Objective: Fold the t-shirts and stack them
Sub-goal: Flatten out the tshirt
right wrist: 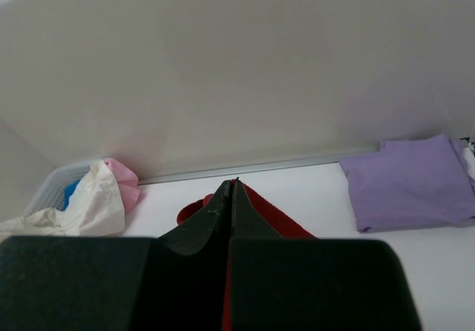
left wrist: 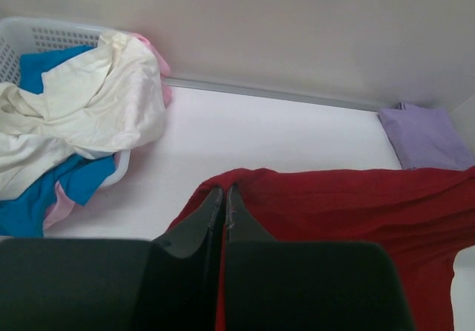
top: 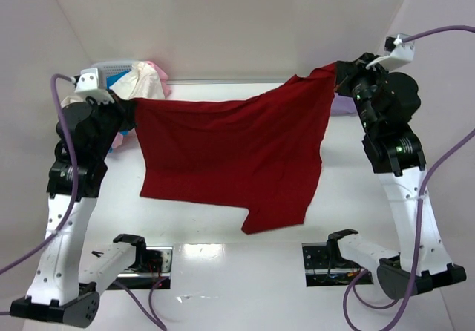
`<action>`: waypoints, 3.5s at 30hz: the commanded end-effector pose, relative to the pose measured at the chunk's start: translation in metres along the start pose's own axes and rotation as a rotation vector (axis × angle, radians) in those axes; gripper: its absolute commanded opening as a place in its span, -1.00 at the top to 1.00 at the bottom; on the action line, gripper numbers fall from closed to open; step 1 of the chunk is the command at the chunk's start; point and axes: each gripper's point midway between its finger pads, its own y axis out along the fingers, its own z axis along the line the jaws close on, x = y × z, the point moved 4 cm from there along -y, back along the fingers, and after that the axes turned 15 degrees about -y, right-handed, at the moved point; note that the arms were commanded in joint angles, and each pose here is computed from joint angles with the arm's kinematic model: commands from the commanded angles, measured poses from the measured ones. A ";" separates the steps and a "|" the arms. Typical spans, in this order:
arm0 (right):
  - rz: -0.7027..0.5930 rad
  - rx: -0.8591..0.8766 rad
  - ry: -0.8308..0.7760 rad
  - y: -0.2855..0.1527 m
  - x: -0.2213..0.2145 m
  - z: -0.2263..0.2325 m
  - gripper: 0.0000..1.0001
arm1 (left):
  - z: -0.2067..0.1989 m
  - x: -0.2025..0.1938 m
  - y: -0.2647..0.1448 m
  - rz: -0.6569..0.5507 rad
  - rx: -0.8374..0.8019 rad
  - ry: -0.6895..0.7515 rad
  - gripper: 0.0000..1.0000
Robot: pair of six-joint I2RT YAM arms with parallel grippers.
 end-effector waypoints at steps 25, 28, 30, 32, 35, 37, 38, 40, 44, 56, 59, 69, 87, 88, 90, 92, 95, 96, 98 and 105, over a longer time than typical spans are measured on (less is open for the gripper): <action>0.174 -0.119 -0.036 0.126 -0.128 -0.014 1.00 | 0.053 -0.076 0.185 0.218 0.114 0.025 1.00; 0.175 -0.129 -0.025 0.143 -0.135 -0.016 1.00 | 0.057 -0.082 0.210 0.240 0.127 0.024 1.00; 0.201 -0.140 -0.030 0.161 -0.150 -0.019 1.00 | 0.060 -0.086 0.237 0.251 0.131 0.033 1.00; 0.242 -0.153 -0.036 0.183 -0.172 -0.024 1.00 | 0.075 -0.104 0.274 0.284 0.175 0.047 1.00; 0.252 -0.165 -0.028 0.202 -0.187 -0.028 1.00 | 0.088 -0.102 0.297 0.268 0.206 0.045 1.00; 0.239 -0.184 -0.028 0.215 -0.192 -0.034 1.00 | 0.089 -0.102 0.307 0.253 0.198 0.045 1.00; 0.246 -0.185 -0.029 0.222 -0.198 -0.034 1.00 | 0.093 -0.099 0.316 0.237 0.199 0.043 1.00; 0.226 -0.193 -0.027 0.233 -0.192 -0.034 1.00 | 0.091 -0.093 0.331 0.216 0.187 0.054 1.00; 0.249 -0.182 -0.038 0.251 -0.207 -0.033 1.00 | 0.096 -0.099 0.346 0.243 0.197 0.072 1.00; 0.236 -0.029 -0.029 0.302 -0.226 -0.011 0.92 | 0.118 -0.104 0.350 0.228 0.268 0.046 1.00; 0.232 -0.009 -0.026 0.312 -0.220 -0.007 1.00 | 0.119 -0.107 0.349 0.235 0.274 0.037 1.00; 0.226 -0.053 -0.063 0.327 -0.230 -0.015 1.00 | 0.133 -0.108 0.342 0.241 0.308 0.033 1.00; 0.311 -0.112 -0.054 0.327 -0.268 -0.038 1.00 | 0.172 -0.084 0.342 0.201 0.326 -0.020 1.00; 0.321 -0.103 -0.054 0.326 -0.270 -0.037 1.00 | 0.173 -0.088 0.343 0.219 0.323 -0.013 1.00; 0.332 -0.093 -0.043 0.323 -0.273 -0.036 1.00 | 0.167 -0.088 0.346 0.233 0.278 -0.010 1.00; 0.326 -0.082 -0.032 0.319 -0.265 -0.033 1.00 | 0.162 -0.088 0.346 0.251 0.247 -0.016 1.00; 0.344 -0.014 -0.011 0.307 -0.264 -0.023 1.00 | 0.155 -0.097 0.347 0.295 0.180 -0.022 1.00; 0.344 0.002 -0.008 0.300 -0.260 -0.021 1.00 | 0.156 -0.099 0.346 0.303 0.184 -0.023 1.00; 0.340 0.022 0.006 0.292 -0.257 -0.018 1.00 | 0.147 -0.098 0.345 0.305 0.162 -0.010 1.00; 0.334 0.084 0.031 0.233 -0.239 0.004 1.00 | 0.148 -0.109 0.322 0.351 0.198 -0.002 1.00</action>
